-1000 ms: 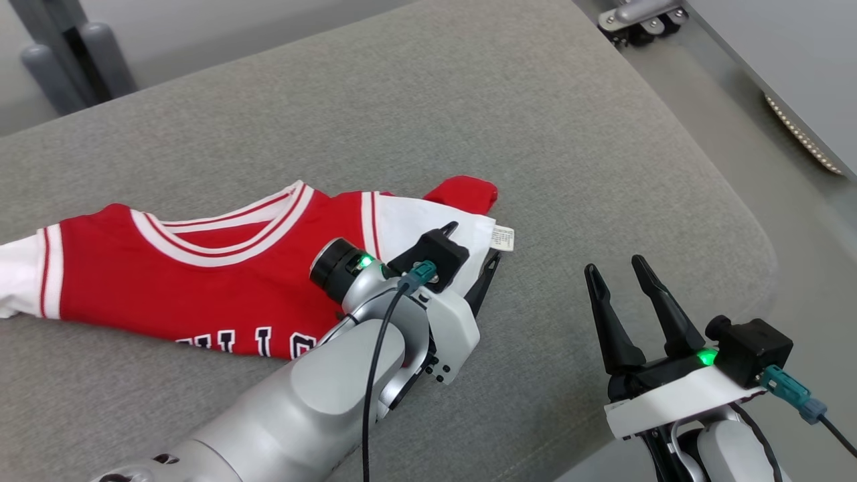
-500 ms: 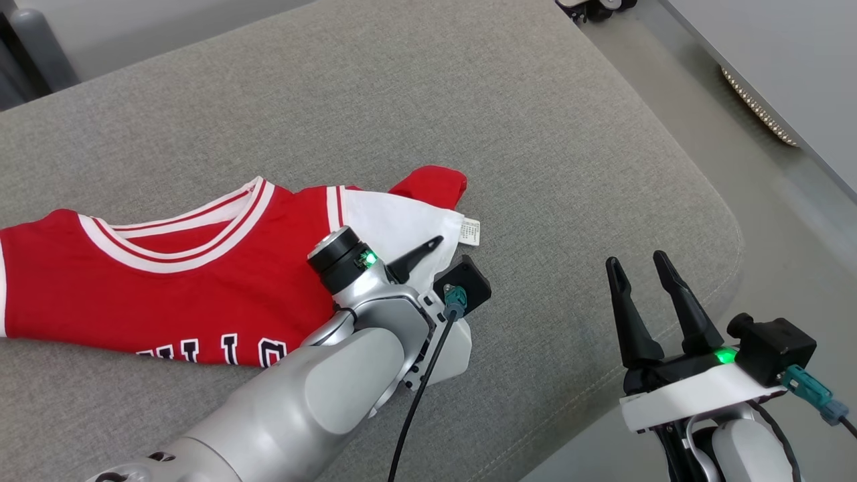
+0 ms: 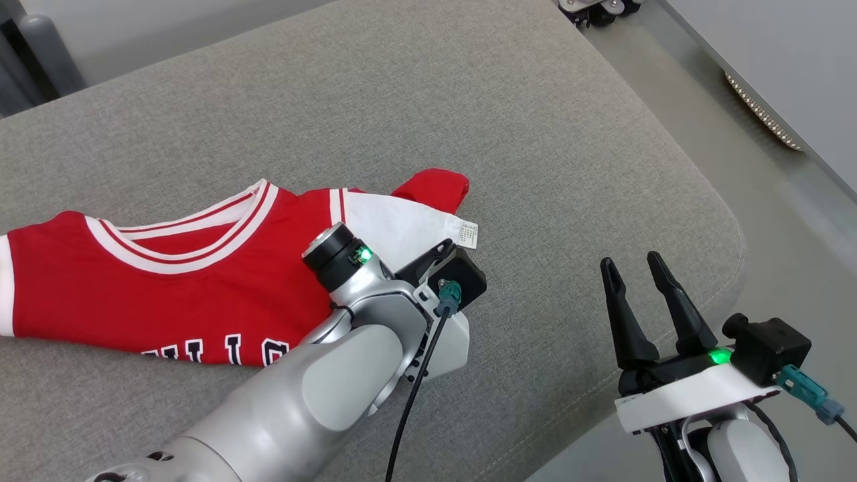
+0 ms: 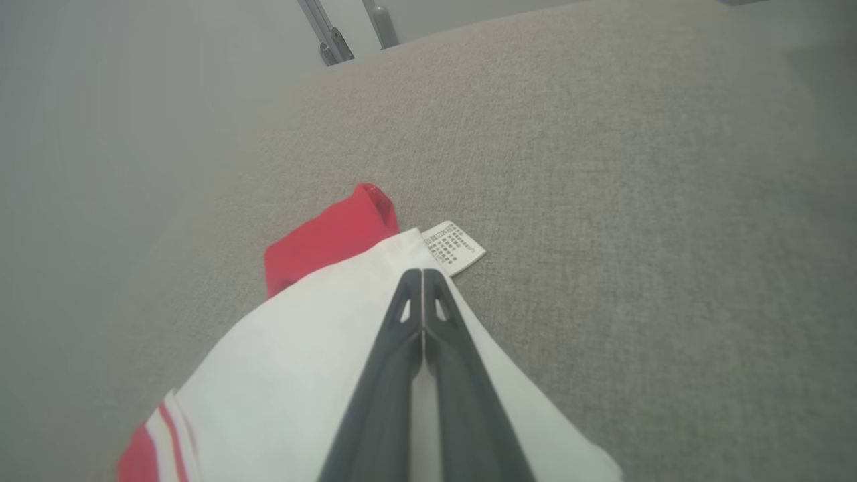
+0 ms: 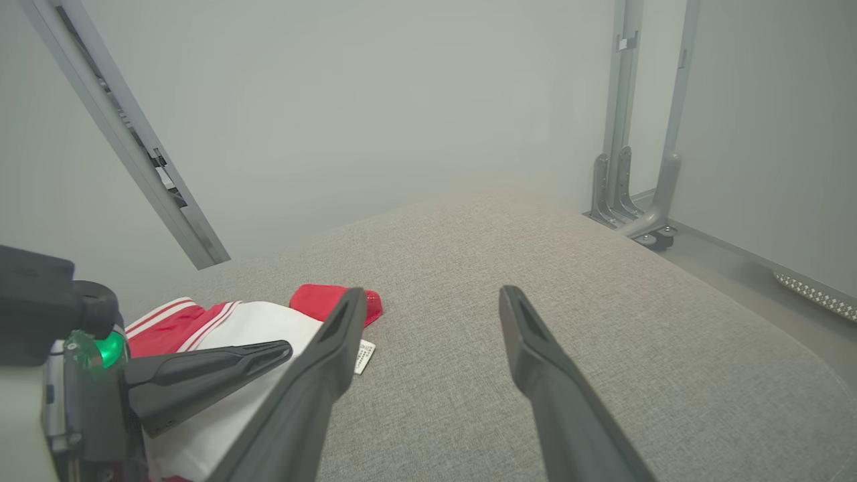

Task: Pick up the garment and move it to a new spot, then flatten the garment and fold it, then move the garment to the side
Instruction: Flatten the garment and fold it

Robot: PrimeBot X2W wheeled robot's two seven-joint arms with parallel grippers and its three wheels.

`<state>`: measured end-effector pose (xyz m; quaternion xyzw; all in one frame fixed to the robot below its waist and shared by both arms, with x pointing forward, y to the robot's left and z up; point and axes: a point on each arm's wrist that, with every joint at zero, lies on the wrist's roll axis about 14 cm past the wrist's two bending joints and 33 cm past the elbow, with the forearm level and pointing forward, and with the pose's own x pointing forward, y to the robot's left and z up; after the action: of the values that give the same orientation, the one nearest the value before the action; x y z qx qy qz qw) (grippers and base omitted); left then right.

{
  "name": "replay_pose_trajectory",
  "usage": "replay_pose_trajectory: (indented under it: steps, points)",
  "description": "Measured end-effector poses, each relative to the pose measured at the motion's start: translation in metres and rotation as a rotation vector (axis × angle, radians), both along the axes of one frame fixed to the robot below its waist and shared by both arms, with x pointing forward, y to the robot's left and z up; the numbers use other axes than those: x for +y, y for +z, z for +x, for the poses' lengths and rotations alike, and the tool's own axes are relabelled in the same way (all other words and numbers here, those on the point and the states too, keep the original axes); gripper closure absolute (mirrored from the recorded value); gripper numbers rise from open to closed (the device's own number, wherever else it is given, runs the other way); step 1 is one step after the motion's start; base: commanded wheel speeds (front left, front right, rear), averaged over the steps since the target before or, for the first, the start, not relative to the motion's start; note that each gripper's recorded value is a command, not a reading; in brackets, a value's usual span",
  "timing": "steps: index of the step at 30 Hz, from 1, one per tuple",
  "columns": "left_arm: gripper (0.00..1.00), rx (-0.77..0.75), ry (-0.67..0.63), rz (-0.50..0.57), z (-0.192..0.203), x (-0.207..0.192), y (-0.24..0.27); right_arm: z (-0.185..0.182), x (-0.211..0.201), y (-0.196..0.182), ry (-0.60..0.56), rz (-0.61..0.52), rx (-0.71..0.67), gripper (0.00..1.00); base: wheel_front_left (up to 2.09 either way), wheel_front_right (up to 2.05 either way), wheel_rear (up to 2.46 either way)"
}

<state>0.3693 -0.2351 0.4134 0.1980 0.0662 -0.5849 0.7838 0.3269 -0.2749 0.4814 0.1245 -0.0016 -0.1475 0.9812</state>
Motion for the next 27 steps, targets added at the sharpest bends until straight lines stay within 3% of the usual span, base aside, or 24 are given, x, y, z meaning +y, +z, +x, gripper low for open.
replay_pose_trajectory:
  steps: [1,9,17,18,19,20,27]
  points:
    - [0.0,0.014,-0.006,-0.001,-0.003,-0.001,0.001,0.0,0.001,0.0,0.001,0.001,0.0,0.0,0.0,0.0,0.0]
    - [0.0,0.04,-0.048,0.08,-0.021,0.007,-0.016,0.001,0.0,-0.001,-0.001,0.008,0.0,0.0,0.0,0.0,0.0]
    - [0.0,-0.029,-0.036,0.182,-0.022,0.03,-0.029,0.002,0.004,0.0,0.011,0.015,-0.007,0.0,0.0,0.0,0.0]
    - [0.16,-0.031,-0.036,0.174,-0.022,0.03,-0.028,0.002,0.004,0.0,0.012,0.015,-0.009,0.0,0.0,0.0,0.0]
    - [0.8,-0.035,-0.038,0.168,-0.023,0.031,-0.027,0.003,0.005,0.0,0.014,0.015,-0.009,0.0,0.0,0.0,0.0]
    - [1.0,-0.031,-0.04,0.161,-0.025,0.032,-0.027,0.003,0.005,0.0,0.014,0.014,-0.01,0.0,0.0,0.0,0.0]
    - [1.0,0.066,0.016,-0.03,-0.029,0.027,0.009,0.001,0.006,0.001,0.02,0.005,-0.013,0.0,0.0,0.0,0.0]
